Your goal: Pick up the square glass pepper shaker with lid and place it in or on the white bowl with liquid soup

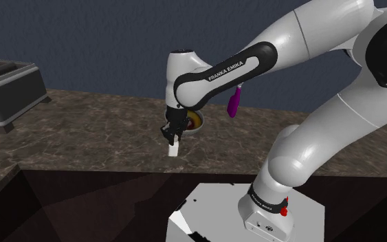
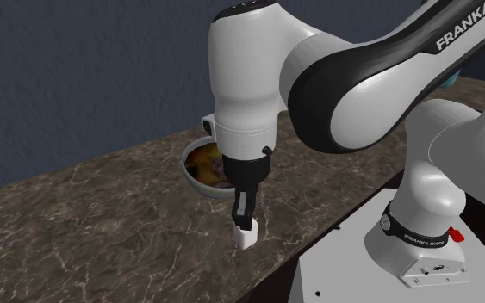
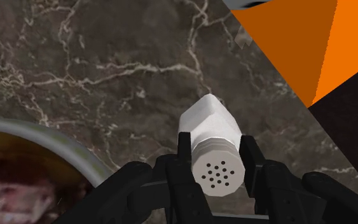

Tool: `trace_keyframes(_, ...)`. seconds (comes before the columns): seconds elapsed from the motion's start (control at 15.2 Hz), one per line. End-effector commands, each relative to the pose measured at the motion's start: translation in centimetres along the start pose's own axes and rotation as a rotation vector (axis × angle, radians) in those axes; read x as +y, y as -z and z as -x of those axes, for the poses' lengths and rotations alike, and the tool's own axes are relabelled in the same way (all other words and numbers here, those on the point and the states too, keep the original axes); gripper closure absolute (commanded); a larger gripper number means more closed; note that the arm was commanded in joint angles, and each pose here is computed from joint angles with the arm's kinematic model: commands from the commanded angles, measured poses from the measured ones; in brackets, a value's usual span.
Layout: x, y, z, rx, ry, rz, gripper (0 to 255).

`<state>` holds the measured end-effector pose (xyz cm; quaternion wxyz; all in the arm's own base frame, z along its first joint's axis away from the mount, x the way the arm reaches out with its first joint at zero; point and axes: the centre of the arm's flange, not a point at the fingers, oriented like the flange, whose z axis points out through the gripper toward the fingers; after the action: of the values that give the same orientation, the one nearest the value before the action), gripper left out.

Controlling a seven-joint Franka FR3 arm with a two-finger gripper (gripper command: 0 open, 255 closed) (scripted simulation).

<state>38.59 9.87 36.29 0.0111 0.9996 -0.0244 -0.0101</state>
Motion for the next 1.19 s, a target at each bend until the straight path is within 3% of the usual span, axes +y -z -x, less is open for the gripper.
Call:
trace_keyframes(0.0,0.0,0.0,0.0,0.000,0.000,0.000,255)
trace_keyframes(0.46,0.0,0.0,0.0,0.000,0.000,0.000,255)
trace_keyframes(1.12,0.1,5.3,0.1,0.000,0.000,0.000,255)
